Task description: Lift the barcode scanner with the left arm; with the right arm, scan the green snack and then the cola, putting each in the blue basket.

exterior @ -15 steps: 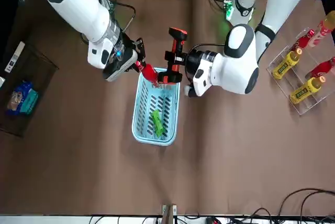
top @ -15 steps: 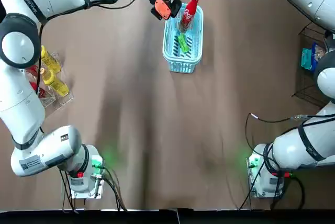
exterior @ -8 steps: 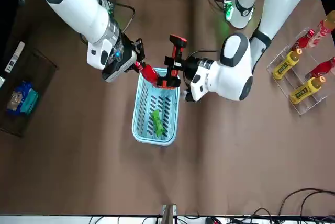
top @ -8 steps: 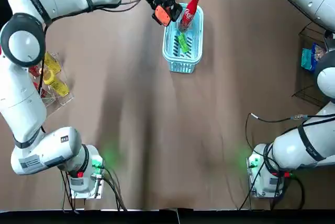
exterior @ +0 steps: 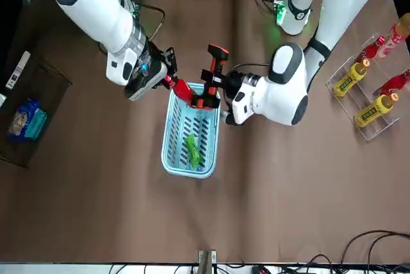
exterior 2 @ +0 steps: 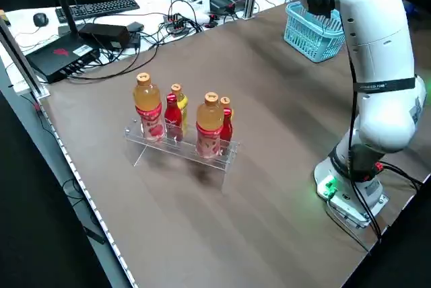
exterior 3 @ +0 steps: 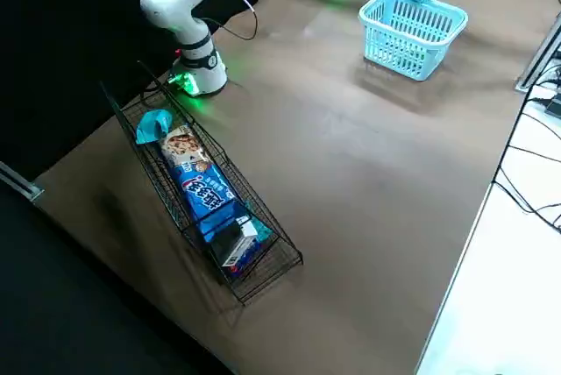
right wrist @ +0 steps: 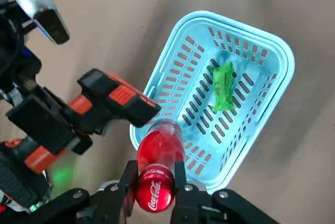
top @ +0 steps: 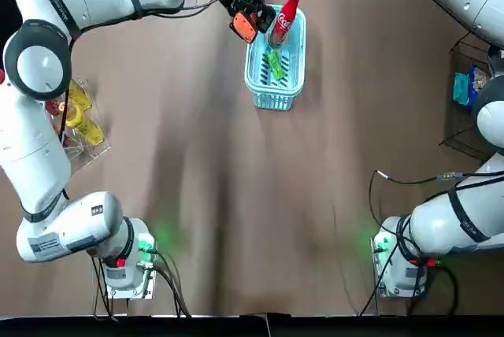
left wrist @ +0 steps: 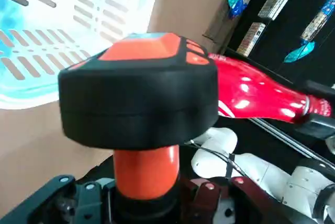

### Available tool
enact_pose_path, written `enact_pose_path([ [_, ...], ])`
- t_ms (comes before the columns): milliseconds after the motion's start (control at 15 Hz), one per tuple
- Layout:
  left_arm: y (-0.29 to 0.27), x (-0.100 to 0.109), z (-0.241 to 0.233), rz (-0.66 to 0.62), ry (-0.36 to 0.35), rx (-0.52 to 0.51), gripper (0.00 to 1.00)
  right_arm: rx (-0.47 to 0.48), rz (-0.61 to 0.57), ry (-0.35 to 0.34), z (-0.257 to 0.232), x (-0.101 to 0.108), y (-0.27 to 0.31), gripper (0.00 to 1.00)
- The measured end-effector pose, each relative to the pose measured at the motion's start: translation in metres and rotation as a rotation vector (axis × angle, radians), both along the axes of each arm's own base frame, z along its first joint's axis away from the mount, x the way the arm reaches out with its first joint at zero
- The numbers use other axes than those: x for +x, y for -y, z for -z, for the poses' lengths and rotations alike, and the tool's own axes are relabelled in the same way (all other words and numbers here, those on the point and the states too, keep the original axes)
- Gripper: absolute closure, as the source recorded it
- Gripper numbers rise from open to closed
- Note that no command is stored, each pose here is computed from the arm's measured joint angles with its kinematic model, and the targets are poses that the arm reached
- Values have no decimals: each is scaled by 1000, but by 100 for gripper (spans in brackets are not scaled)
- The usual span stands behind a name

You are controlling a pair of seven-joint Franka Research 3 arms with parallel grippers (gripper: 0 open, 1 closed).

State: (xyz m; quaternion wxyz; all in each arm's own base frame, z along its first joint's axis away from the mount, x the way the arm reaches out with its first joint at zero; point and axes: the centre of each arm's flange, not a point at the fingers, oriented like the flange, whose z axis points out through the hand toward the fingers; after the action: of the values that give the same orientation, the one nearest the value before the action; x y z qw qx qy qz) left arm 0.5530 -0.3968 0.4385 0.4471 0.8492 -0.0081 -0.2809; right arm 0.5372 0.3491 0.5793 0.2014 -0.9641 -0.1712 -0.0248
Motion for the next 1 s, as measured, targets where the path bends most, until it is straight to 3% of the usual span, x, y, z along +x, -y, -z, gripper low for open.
enact_pose_path([
  [200, -47, 30, 2, -63, 50, 52, 94, -1, 0, -1, 1, 0, 0, 68],
  [467, -121, 64, 22, -88, 201, 301, 94, -51, -25, -1, 24, 4, -9, 68],
  [600, -141, 74, 47, -68, 299, 511, 94, -121, 2, 25, 78, 16, -37, 68],
  [1000, -222, 102, 116, -18, 414, 843, 94, -291, 0, 52, 188, 0, -105, 68],
])
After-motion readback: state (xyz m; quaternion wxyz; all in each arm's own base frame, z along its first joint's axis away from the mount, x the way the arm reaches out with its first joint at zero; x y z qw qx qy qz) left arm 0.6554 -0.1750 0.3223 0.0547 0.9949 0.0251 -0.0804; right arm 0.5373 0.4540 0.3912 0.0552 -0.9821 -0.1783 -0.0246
